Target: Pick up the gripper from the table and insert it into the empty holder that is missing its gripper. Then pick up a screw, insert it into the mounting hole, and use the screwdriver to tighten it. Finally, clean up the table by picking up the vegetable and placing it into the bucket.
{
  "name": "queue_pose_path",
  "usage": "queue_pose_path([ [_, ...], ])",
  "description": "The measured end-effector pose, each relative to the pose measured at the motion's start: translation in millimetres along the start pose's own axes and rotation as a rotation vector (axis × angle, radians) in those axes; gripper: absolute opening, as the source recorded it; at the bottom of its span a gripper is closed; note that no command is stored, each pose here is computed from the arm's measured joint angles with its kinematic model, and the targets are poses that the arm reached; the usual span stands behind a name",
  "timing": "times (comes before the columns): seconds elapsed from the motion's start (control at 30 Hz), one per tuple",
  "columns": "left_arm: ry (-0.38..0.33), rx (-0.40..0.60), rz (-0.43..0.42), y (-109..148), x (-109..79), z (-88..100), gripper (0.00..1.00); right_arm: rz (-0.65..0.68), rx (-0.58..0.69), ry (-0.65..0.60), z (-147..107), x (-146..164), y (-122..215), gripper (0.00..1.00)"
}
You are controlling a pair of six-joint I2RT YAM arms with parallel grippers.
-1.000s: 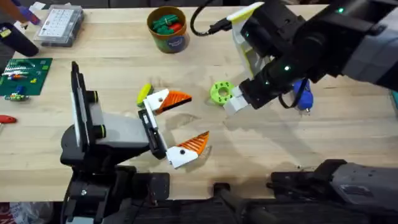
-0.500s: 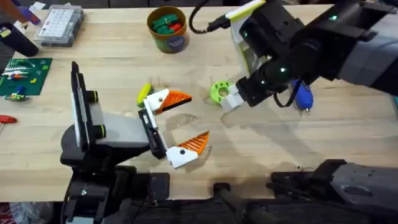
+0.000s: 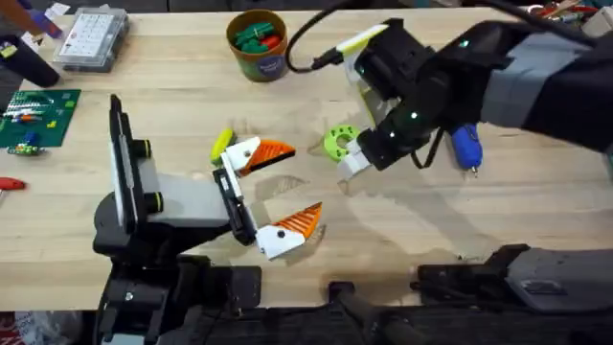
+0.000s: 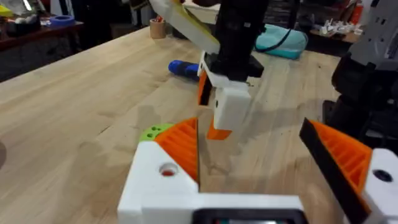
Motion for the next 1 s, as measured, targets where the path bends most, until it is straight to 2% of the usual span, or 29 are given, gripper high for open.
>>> queue_pose_path([
  [0.13,0.000,0.000,0.000,0.0,0.0,0.0,0.991,-0.002,0.024,0.001,-14.1,-0.6,-21.8,0.949],
  [0.4,0.000,0.000,0.000,0.0,0.0,0.0,0.991,0.008,-0.099,0.003,4.7,1.5,-24.0,0.949],
  [0.87,0.000,0.000,0.000,0.0,0.0,0.0,0.991,0.009,-0.186,0.022,19.1,2.3,-21.9,0.949],
  [1.0,0.000,0.000,0.000,0.0,0.0,0.0,0.991,0.008,-0.168,0.025,16.1,2.1,-22.4,0.949],
])
Point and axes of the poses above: each hand's point on the last joint's axis, 136 mm out from that joint toward the fingers, its own y axis back along the fingers, its own x axis along the line the jaws close on, z = x × y, the point moved 8 cm from there along y, back along the fingers, and after that the axes turned 1 degree about y, right-handed, at the moved point
